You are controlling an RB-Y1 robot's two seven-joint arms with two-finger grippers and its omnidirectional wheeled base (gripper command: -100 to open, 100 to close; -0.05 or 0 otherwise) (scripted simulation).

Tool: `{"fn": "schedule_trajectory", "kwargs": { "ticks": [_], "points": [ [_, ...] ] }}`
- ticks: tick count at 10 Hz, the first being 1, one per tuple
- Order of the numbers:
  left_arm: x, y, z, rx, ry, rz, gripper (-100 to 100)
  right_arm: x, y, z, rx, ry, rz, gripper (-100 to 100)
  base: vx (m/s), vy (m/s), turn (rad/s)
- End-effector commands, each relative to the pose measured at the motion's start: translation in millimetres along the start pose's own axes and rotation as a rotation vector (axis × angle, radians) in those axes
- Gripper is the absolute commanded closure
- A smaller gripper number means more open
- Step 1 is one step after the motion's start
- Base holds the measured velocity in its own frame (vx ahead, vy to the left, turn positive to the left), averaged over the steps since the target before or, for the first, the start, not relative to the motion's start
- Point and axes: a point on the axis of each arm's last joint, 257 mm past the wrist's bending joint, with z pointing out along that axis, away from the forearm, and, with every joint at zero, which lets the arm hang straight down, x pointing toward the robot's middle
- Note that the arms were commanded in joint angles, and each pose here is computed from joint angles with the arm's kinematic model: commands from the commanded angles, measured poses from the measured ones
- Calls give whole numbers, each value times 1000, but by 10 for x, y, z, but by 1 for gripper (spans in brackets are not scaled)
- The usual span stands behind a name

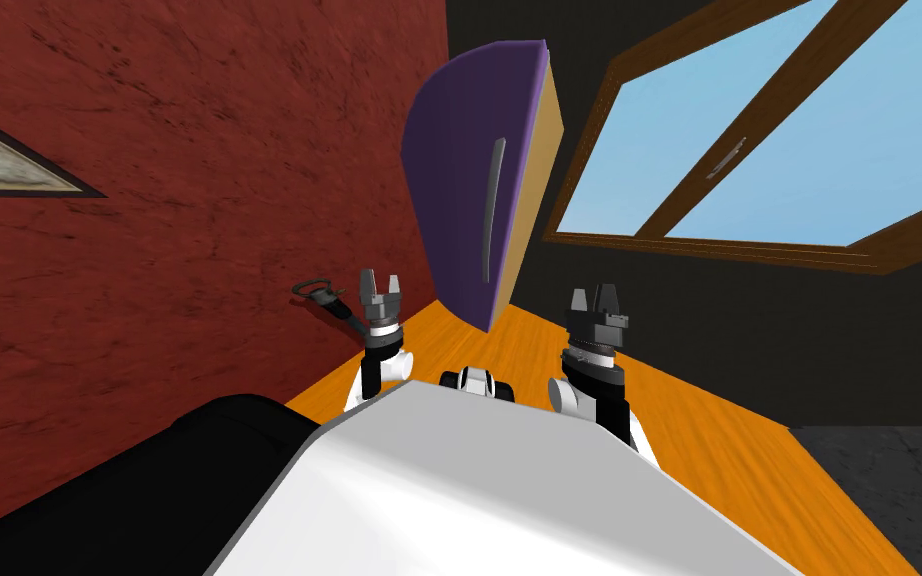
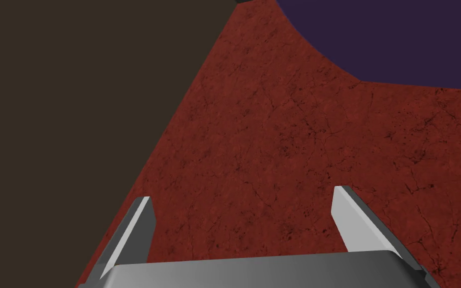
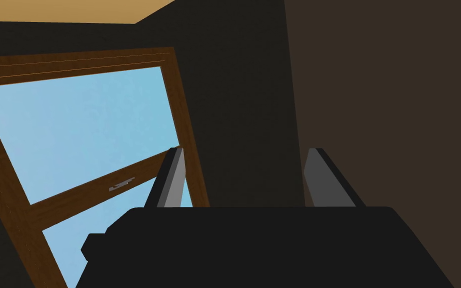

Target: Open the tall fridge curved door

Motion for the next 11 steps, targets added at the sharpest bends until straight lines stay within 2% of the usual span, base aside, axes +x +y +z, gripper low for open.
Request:
{"fn": "schedule_trajectory", "kwargs": {
  "ticks": [1, 3, 5, 9, 11],
  "points": [
    [54, 150, -53, -17, 72, 29, -100, 0, -1, 0, 0, 0, 0, 0, 80, -82, -41],
    [38, 331, -120, -41, 114, 59, -100, 0, -1, -1, 0, 0, 0, 0, 125, -122, -59],
    [-35, 513, -189, -63, 137, 93, -100, 0, -1, -1, 0, 0, 0, 0, 158, -166, -64],
    [-174, 788, -312, -107, 144, 130, -100, 0, -1, -1, 0, 0, 0, 0, 114, -113, -50],
    [-342, 960, -393, -128, 136, 168, -100, 0, -1, -1, 0, 0, 0, 0, 117, -140, -71]
  ]
}}
